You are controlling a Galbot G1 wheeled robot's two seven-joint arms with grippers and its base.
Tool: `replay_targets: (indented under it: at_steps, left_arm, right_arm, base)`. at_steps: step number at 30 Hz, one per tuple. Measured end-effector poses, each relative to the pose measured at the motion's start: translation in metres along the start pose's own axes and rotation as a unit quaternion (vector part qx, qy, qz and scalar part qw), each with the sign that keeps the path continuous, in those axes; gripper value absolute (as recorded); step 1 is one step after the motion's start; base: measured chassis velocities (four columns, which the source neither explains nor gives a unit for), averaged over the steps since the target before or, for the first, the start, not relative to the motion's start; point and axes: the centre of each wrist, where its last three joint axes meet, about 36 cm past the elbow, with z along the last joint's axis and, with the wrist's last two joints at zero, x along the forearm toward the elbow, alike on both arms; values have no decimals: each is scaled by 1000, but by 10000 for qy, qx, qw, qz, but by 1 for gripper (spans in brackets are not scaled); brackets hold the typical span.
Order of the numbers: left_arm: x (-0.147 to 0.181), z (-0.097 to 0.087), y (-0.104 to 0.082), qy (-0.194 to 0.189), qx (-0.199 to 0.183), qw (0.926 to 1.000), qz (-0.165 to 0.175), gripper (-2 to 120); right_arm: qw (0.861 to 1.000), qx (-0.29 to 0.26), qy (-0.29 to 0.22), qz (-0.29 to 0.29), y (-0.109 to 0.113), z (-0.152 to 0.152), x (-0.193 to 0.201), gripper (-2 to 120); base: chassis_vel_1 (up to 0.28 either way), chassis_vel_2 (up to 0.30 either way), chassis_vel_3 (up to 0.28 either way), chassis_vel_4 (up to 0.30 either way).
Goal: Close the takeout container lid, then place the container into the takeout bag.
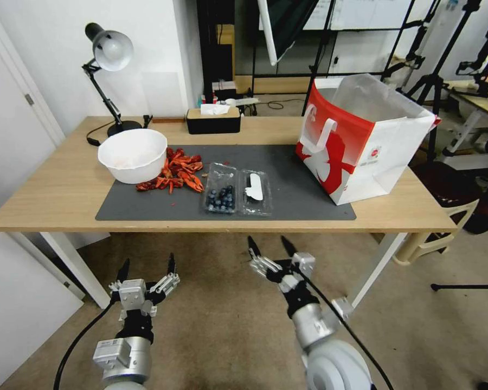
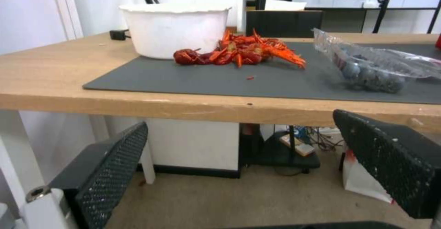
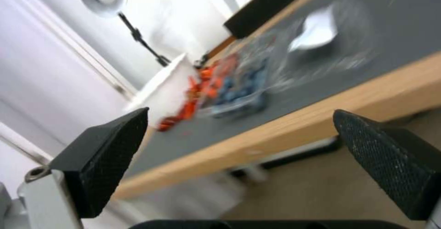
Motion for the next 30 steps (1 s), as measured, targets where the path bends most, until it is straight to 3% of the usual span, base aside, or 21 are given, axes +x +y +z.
replay_targets:
  at_steps: [2,3,5,13,20,30]
  left_arm:
    - [0,1,0,16,-6,10000,-15,100]
    - [0,1,0,16,-6,10000,-15,100]
    - [-1,2,1,31,-17,10000,-36,100]
    - [-2,7,2,89,-40,9999,-79,100]
    - [-3,9,4,104,-65,9999,-96,100]
    - [-5,8,4,116,-78,9999,-75,100]
  right_arm:
    - [9975,-701,108,-23,9,-3,-14,100]
    - [9975,-701,108,-23,9,-3,-14,100]
    - [9911,-1322,173,-21,19,-8,-32,100]
    - [9704,-2391,158,302,36,-12,-80,100]
    - [9573,-2841,169,511,43,-15,-95,100]
    - [9516,-2962,44,819,43,-18,-103,100]
  base:
    - [0,0,0,0]
    - [0,0,0,0]
    - [0,0,0,0]
    - [0,0,0,0]
    - [0,0,0,0]
    - [0,0,0,0]
